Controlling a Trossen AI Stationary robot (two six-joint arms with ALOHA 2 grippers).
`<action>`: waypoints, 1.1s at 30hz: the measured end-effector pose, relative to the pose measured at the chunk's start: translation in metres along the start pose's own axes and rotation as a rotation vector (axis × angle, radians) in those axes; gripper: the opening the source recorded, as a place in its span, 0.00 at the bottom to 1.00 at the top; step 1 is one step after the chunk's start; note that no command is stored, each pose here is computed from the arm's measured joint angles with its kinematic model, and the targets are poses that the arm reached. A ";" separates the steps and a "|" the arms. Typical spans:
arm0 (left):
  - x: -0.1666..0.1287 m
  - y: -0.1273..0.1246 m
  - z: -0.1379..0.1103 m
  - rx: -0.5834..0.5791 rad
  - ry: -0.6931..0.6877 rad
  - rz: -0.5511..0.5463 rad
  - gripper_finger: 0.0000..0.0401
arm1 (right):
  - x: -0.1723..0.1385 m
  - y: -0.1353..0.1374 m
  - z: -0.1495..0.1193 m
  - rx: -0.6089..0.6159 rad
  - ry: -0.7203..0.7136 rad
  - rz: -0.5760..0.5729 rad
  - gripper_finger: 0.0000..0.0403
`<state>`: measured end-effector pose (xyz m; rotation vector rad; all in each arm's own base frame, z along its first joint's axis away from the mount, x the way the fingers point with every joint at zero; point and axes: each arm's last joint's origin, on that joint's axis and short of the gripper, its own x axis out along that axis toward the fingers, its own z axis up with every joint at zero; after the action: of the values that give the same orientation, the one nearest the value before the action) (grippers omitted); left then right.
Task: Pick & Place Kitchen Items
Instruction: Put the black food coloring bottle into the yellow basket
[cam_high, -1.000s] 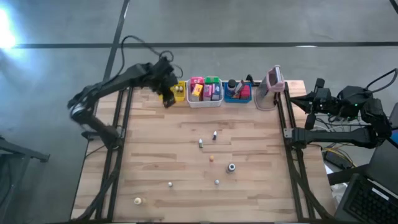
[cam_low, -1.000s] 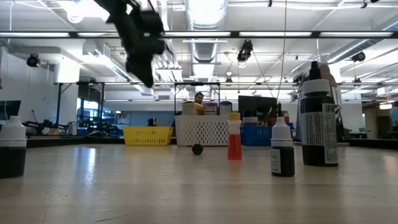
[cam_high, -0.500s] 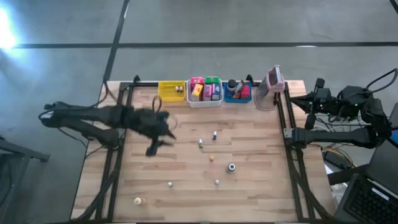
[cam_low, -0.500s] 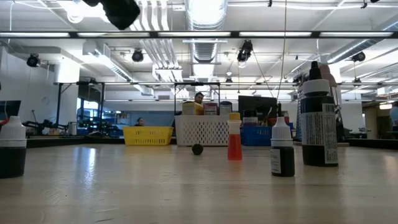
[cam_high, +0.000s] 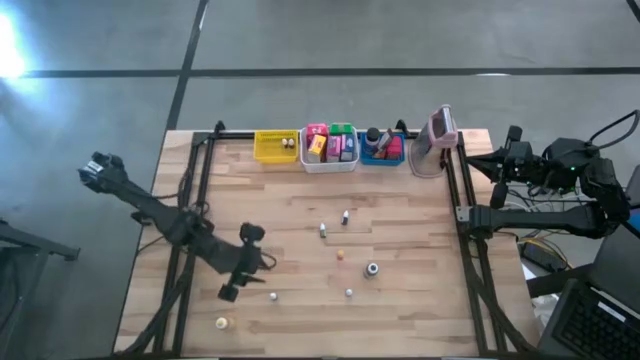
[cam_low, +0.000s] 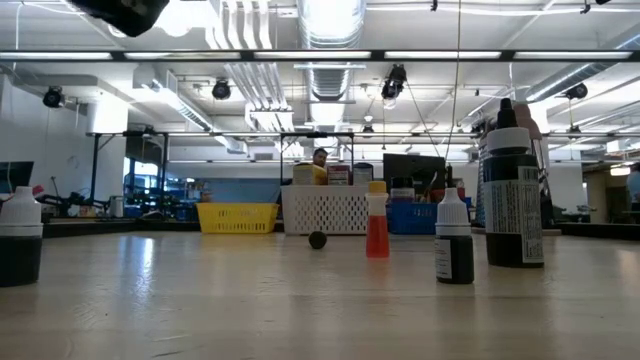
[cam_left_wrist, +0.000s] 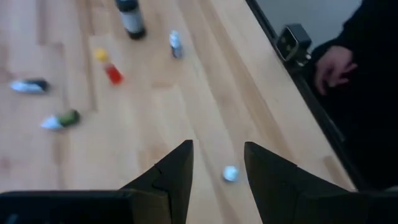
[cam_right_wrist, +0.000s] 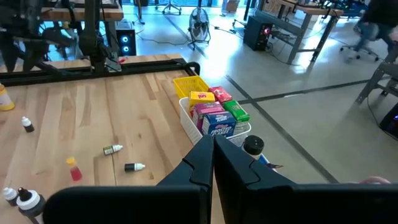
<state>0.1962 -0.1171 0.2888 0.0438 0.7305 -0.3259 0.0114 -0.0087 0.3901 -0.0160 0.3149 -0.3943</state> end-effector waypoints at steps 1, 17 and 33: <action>0.003 -0.003 -0.001 -0.013 0.012 -0.009 0.37 | 0.000 0.000 0.000 0.002 0.000 0.000 0.02; 0.071 -0.029 -0.025 0.043 0.271 -0.008 0.37 | 0.000 0.000 0.000 -0.003 0.001 0.000 0.02; 0.105 -0.030 -0.029 -0.029 0.366 0.015 0.37 | 0.000 0.000 0.000 0.002 0.000 0.000 0.02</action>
<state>0.2408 -0.1700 0.1999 0.0823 1.0971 -0.2960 0.0115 -0.0087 0.3901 -0.0143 0.3149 -0.3942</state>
